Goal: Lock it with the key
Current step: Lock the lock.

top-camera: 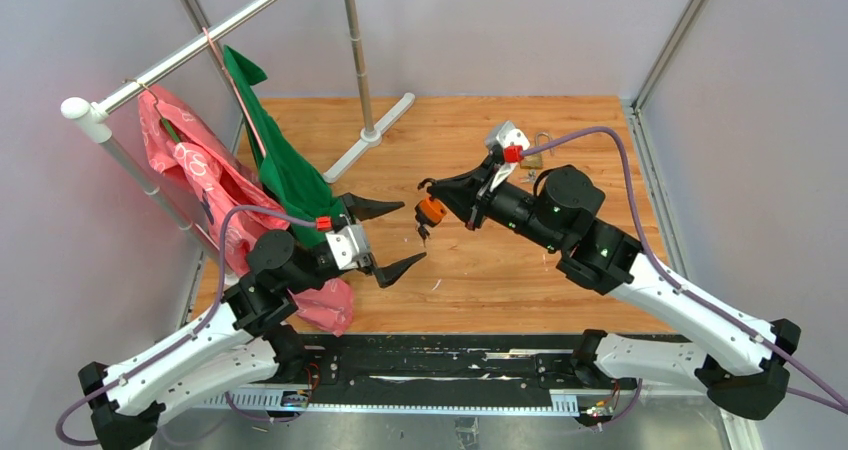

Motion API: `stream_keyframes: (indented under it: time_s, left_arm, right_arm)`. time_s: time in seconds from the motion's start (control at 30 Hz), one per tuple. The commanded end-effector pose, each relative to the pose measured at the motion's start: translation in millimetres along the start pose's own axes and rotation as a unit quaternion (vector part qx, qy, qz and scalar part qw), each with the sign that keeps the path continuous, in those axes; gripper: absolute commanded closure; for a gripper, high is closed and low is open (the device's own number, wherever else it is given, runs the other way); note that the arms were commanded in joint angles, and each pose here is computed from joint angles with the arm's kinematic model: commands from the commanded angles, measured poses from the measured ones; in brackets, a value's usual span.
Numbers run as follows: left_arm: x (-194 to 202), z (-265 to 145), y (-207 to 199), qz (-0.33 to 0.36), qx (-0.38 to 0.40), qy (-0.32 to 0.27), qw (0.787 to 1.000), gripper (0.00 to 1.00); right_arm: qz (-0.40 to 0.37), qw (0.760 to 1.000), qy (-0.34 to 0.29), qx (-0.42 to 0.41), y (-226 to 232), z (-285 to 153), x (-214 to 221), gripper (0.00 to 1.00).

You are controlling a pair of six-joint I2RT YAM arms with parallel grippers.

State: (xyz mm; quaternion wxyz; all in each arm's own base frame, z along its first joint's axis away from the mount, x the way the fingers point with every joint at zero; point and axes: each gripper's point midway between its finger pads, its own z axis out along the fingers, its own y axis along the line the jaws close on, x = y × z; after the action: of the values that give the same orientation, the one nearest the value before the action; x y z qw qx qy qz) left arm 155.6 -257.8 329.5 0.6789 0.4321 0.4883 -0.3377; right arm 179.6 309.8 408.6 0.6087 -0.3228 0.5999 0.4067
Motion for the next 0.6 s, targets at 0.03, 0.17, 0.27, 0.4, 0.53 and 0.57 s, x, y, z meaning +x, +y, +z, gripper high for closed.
stream_keyframes:
  time_s: [0.03, 0.17, 0.27, 0.4, 0.53, 0.57]
  left_arm:
    - [-7.5, 6.4, 48.3, 0.114, -0.125, -0.002, 0.986, 0.00]
    - [-12.7, 8.6, 49.9, 0.137, -0.121, -0.004, 0.983, 0.00]
    - [-15.4, 10.3, 50.5, 0.136, -0.123, -0.011, 0.983, 0.00]
    - [-19.6, 14.6, 69.3, 0.183, -0.164, -0.012, 0.969, 0.00]
    - [-16.4, 23.3, 61.2, 0.181, -0.140, -0.015, 0.973, 0.00]
    - [-17.0, 26.8, 57.0, 0.185, -0.129, -0.020, 0.974, 0.00]
  right_arm:
    - [0.075, 0.990, -0.072, 0.097, -27.5, 16.5, -26.7, 1.00]
    - [0.074, 0.991, -0.062, 0.095, -26.9, 23.5, -24.2, 1.00]
    - [0.098, 0.985, -0.083, 0.114, -33.1, 20.8, -27.7, 1.00]
    - [0.126, 0.981, -0.106, 0.099, -26.7, 25.4, -37.2, 1.00]
    - [0.150, 0.974, -0.122, 0.119, -33.0, 24.5, -39.1, 1.00]
    - [0.161, 0.971, -0.128, 0.120, -33.5, 25.0, -38.5, 1.00]
